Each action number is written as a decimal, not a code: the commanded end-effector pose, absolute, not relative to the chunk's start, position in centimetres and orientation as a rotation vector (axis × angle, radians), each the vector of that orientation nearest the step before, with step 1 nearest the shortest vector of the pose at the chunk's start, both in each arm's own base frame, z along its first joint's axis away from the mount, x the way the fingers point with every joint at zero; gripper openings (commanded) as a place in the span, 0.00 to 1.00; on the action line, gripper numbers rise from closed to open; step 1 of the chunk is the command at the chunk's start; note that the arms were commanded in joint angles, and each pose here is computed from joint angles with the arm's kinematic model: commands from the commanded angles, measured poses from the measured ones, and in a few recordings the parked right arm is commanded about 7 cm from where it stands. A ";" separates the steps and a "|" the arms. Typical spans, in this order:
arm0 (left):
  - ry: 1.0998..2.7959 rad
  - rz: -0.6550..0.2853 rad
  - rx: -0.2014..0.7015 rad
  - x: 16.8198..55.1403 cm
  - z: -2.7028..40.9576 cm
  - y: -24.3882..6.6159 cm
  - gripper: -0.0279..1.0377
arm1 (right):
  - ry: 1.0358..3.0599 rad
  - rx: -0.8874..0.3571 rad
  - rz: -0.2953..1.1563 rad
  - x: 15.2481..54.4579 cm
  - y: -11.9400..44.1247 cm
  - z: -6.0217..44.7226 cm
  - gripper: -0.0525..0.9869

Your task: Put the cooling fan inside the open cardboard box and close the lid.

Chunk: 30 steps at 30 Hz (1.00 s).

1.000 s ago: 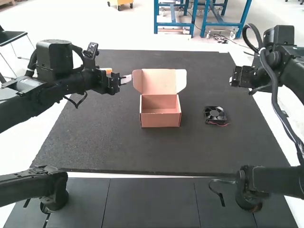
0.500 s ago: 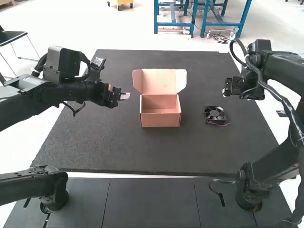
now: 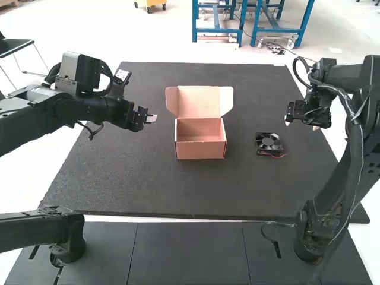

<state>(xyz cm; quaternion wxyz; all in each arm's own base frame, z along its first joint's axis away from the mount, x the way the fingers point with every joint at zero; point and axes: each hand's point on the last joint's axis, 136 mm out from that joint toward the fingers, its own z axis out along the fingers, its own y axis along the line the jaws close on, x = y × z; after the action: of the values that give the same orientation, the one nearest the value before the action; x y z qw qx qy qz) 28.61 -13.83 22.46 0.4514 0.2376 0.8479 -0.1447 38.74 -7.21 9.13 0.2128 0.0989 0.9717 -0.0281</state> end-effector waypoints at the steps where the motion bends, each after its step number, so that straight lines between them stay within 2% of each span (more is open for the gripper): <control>1: 2.052 -0.304 0.599 29.6 23.9 -13.1 0.93 | 2.709 0.253 -0.052 39.8 -7.7 9.1 0.89; 13: 2.043 -0.269 0.606 30.7 23.8 -12.6 0.93 | 2.847 0.032 -0.056 39.9 -7.1 5.8 0.89; 30: 2.039 -0.271 0.617 30.7 24.0 -12.7 0.93 | 2.968 -0.026 0.079 40.3 -5.2 3.8 0.89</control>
<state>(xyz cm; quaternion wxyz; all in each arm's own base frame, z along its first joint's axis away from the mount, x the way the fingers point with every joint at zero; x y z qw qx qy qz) 30.13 -12.58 21.67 0.4526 0.2486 0.8487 -0.1143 39.18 -6.22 3.12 0.0737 0.0063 0.9972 0.0125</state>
